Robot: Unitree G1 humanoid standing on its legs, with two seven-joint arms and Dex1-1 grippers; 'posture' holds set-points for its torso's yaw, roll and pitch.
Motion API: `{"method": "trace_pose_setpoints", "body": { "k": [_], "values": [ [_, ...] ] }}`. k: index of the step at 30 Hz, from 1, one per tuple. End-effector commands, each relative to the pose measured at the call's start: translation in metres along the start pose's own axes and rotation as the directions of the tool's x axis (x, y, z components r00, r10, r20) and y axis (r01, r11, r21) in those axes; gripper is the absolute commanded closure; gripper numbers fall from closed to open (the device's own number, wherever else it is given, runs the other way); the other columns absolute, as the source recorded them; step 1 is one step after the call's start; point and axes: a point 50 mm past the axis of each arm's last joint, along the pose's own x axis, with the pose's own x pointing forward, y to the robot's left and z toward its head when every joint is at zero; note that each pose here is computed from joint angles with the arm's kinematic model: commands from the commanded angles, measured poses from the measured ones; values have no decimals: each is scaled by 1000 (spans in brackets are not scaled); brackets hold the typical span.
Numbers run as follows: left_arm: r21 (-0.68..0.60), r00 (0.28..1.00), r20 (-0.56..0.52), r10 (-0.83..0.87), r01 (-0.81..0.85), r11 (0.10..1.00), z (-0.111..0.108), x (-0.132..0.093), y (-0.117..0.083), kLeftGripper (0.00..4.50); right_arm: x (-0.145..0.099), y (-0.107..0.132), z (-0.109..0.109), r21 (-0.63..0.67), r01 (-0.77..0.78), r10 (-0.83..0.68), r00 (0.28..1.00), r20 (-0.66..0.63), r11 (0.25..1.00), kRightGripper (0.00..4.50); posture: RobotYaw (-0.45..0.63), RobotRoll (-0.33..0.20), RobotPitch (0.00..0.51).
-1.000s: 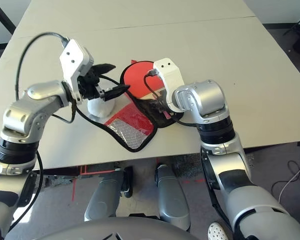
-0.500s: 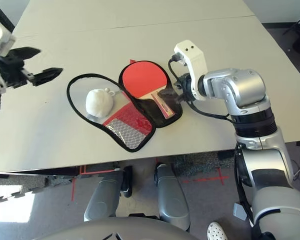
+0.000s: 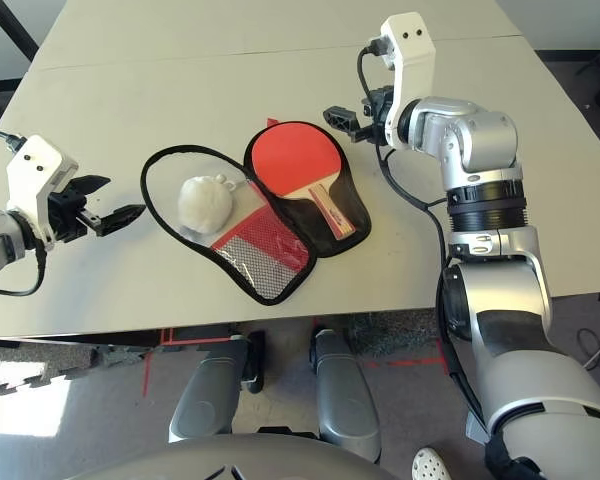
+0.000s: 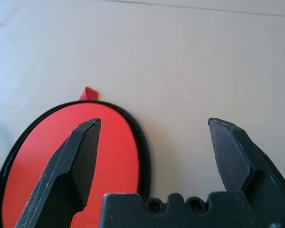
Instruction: Store the ping-pong paddle in its case and zip it.
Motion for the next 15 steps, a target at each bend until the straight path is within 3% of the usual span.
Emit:
{"method": "trace_pose_setpoints", "body": {
  "k": [1,5,8,15],
  "values": [
    [2,991,69,-112,112,994,23,12,-22,0,1,-13,0,20,85,-85,996,24,996,28,154,0,201],
    [25,955,187,-229,228,973,61,39,-51,0,2,-21,-4,28,133,-134,991,29,991,28,151,0,203],
    [34,926,229,-301,301,953,75,62,-77,0,2,-26,-4,37,156,-157,987,39,987,28,132,0,201],
    [-3,922,262,-287,298,955,68,107,-115,0,-7,-38,-6,105,153,-154,988,2,983,28,87,0,201]
  ]
}}
